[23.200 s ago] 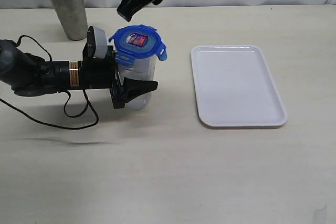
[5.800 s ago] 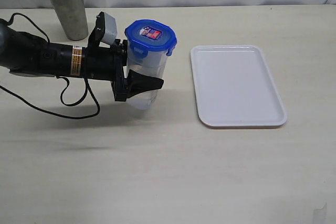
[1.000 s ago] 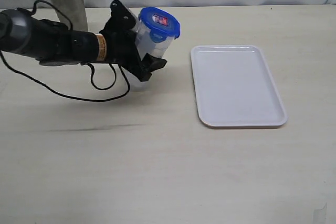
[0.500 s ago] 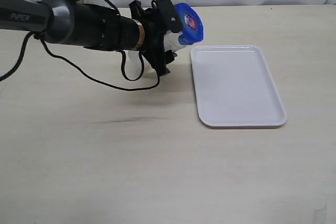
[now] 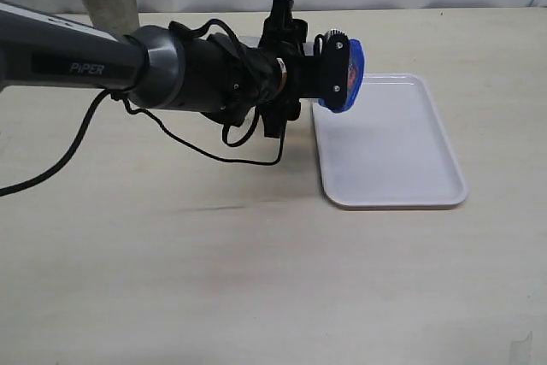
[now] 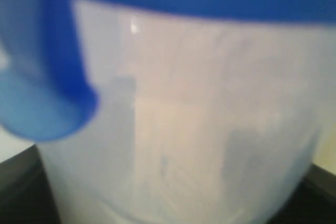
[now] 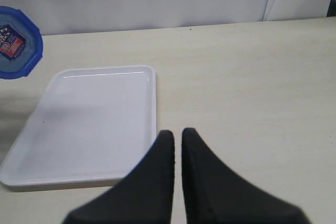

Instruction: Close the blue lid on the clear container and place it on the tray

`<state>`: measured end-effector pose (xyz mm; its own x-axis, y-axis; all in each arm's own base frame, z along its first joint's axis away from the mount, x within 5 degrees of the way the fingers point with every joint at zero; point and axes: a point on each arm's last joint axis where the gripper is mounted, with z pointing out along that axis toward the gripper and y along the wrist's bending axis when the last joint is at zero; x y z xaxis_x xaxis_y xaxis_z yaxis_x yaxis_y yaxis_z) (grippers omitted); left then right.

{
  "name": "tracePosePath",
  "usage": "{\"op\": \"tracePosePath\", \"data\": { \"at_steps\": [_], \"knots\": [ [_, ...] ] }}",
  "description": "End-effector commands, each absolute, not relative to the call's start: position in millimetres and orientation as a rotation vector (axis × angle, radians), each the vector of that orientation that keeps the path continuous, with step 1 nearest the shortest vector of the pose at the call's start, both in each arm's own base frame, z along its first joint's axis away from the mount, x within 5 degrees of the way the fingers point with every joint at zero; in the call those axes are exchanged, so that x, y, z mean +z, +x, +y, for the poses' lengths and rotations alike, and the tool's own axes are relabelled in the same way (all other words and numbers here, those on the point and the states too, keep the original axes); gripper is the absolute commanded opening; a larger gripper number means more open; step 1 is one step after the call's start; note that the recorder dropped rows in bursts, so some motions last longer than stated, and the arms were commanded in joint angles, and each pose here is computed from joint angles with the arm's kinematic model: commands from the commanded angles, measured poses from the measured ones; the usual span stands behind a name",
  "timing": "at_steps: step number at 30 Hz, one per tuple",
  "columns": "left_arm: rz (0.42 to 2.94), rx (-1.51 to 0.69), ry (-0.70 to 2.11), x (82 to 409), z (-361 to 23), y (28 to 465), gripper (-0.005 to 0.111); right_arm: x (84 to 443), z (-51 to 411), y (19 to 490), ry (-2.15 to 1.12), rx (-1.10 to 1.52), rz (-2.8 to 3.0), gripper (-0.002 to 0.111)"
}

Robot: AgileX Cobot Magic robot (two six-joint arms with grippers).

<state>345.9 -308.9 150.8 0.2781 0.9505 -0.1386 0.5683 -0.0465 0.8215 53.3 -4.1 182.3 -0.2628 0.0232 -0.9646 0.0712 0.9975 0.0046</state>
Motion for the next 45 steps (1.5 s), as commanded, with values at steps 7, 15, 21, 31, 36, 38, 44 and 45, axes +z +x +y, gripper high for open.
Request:
{"op": "tracePosePath", "data": {
  "at_steps": [7, 15, 21, 31, 36, 38, 44, 45],
  "knots": [
    [1.307, 0.816, 1.671, 170.5, -323.2, 331.0, 0.0, 182.4, -4.5, 53.3, 0.079, -0.048, 1.824, 0.005],
    [1.265, 0.942, 1.672, 174.8, -326.2, 324.2, 0.0, 182.4, -4.5, 53.3, 0.079, -0.048, 1.824, 0.005],
    [1.267, 1.074, 1.62, 180.8, -324.5, 320.0, 0.0, 182.4, -4.5, 53.3, 0.079, -0.048, 1.824, 0.005],
    [1.501, 0.607, 1.52, 165.8, -343.5, 304.7, 0.0, 182.4, -4.5, 53.3, 0.079, -0.048, 1.824, 0.005],
    [1.588, 0.209, 1.444, 160.9, -360.7, 294.7, 0.0, 182.4, -4.5, 53.3, 0.079, -0.048, 1.824, 0.005],
    [1.622, 0.045, 1.426, 160.2, -366.9, 290.4, 0.0, 182.4, -4.5, 53.3, 0.079, -0.048, 1.824, 0.005],
    [1.733, -0.184, 1.264, 171.7, -377.8, 289.8, 0.0, 182.4, -4.5, 53.3, 0.079, -0.048, 1.824, 0.005],
    [1.737, -0.226, 1.252, 175.0, -380.9, 289.3, 0.0, 182.4, -4.5, 53.3, 0.079, -0.048, 1.824, 0.005]
  ]
}}
